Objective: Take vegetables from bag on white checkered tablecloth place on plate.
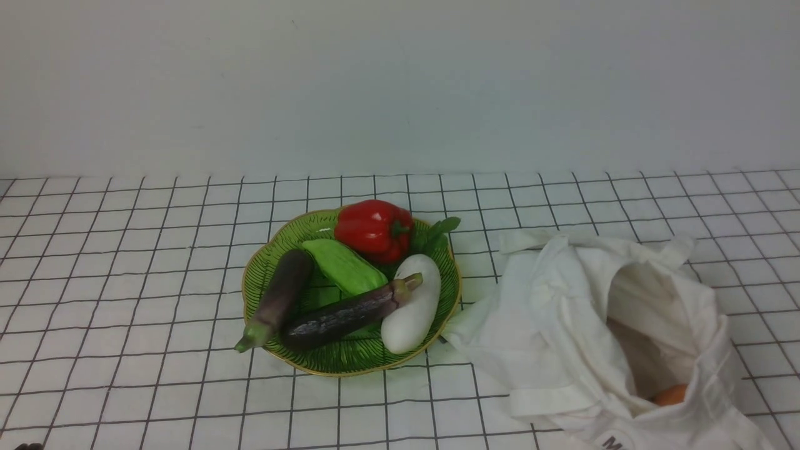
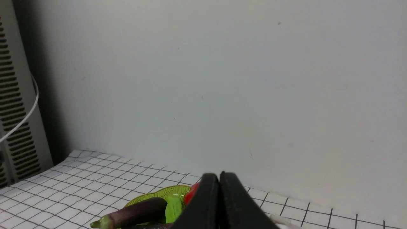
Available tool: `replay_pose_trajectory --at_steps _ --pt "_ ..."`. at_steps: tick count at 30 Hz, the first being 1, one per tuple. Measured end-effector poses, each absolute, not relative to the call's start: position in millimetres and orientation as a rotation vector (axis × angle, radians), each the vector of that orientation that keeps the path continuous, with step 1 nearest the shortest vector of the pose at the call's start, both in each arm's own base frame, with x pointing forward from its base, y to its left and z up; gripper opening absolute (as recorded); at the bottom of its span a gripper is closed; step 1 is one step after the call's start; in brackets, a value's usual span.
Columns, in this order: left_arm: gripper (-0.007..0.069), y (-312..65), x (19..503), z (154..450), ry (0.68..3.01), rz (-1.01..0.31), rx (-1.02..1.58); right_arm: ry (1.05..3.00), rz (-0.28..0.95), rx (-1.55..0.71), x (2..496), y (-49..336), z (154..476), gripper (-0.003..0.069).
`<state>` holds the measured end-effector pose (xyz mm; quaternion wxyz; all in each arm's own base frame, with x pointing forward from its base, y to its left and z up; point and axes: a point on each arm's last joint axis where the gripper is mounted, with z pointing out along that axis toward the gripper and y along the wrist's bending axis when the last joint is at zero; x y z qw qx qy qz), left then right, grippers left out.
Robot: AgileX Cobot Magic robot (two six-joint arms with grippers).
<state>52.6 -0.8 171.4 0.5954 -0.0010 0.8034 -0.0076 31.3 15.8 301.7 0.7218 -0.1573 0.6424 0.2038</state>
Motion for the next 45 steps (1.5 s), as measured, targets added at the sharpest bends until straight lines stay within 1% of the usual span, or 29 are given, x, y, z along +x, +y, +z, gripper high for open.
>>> replay_pose_trajectory --at_steps 5,11,19,21,22,24,30,31,33,35,45 --pt "-0.0008 -1 53 171 1.866 -0.018 -0.002 1.381 0.462 -0.341 31 16 304 -0.0014" --pt "-0.0008 -1 53 171 1.866 -0.018 -0.002 1.303 0.520 -0.308 30 18 308 -0.0014" --pt "-0.0008 -1 53 171 1.866 -0.018 -0.002 1.302 0.524 -0.314 35 21 293 -0.0014" --pt "-0.0008 -1 53 171 1.866 -0.018 -0.002 1.312 0.473 -0.302 35 19 282 -0.0014" --pt "-0.0008 -1 53 171 1.866 -0.018 -0.002 1.313 0.470 -0.305 35 19 281 -0.0014" --pt "-0.0008 -1 53 171 1.866 -0.018 -0.002 1.351 0.363 -0.252 40 17 264 -0.0014" --pt "-0.0008 -1 53 171 1.866 -0.018 -0.002 1.566 0.096 -0.080 56 6 202 -0.0014" --pt "-0.0008 -1 53 171 1.866 -0.018 -0.002 1.575 0.083 -0.067 56 5 200 -0.0014" --pt "-0.0008 -1 53 171 1.866 -0.018 -0.002 1.682 0.018 -0.011 56 1 188 -0.0014" --pt "-0.0008 -1 53 171 1.866 -0.018 -0.002 1.756 -0.003 0.008 55 -1 181 -0.0014" --pt "-0.0008 -1 53 171 1.866 -0.018 -0.002 1.775 -0.006 0.012 55 -1 181 -0.0014"
